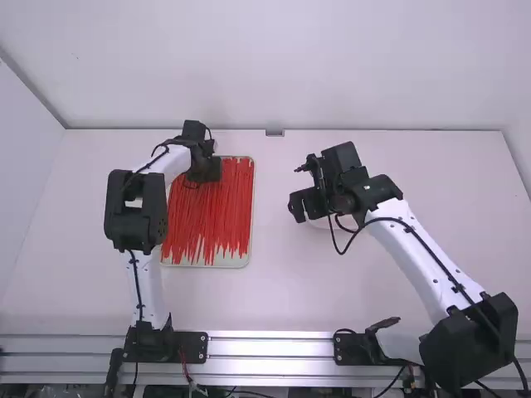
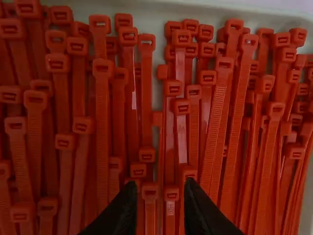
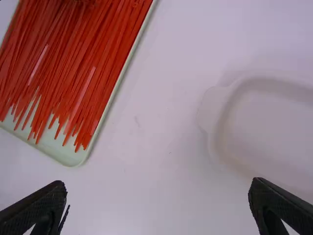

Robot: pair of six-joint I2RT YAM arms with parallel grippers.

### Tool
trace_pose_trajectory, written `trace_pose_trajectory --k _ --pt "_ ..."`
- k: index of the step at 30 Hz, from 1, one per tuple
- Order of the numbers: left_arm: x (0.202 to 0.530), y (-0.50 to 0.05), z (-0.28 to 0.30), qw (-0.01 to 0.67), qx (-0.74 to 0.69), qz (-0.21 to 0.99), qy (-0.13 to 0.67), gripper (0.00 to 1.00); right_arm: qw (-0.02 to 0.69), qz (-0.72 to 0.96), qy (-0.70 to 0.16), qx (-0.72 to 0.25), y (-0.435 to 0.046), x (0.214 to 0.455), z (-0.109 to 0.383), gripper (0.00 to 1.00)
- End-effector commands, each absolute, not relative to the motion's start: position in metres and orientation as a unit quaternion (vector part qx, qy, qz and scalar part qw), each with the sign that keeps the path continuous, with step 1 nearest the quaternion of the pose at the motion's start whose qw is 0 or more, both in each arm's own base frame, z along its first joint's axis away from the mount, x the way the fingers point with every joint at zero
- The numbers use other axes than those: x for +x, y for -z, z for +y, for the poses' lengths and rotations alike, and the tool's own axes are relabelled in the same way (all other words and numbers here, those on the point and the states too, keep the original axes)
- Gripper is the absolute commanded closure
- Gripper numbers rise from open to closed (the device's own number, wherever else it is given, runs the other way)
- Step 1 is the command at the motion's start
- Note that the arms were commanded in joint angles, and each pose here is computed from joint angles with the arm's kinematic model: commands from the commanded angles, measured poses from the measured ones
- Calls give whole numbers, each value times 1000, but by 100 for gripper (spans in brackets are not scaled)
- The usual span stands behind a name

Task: Fasten the cable tie

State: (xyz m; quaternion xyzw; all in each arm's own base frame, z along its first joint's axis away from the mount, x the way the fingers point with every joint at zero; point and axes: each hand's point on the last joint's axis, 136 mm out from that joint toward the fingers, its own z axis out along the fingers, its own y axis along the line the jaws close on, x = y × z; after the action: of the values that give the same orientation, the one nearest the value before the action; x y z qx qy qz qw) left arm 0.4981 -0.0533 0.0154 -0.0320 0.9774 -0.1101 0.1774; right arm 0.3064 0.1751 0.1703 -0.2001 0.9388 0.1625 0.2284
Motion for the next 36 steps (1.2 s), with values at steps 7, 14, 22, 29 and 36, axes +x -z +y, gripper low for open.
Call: trace_pose_trajectory --k 7,14,22,29,36 --pt "493 -2 -59 165 -40 979 114 78 241 935 -165 -202 -181 312 179 0" --pt "494 -2 -59 166 -40 979 114 79 240 935 -166 -202 -181 312 180 0" --pt "489 2 -58 158 -40 980 112 76 240 935 -166 -202 -181 312 180 0" --pt "485 6 -59 153 -41 981 111 76 241 935 -165 -202 -181 312 180 0" --pt "486 7 -58 156 -41 981 111 76 243 934 -166 -202 -182 313 180 0"
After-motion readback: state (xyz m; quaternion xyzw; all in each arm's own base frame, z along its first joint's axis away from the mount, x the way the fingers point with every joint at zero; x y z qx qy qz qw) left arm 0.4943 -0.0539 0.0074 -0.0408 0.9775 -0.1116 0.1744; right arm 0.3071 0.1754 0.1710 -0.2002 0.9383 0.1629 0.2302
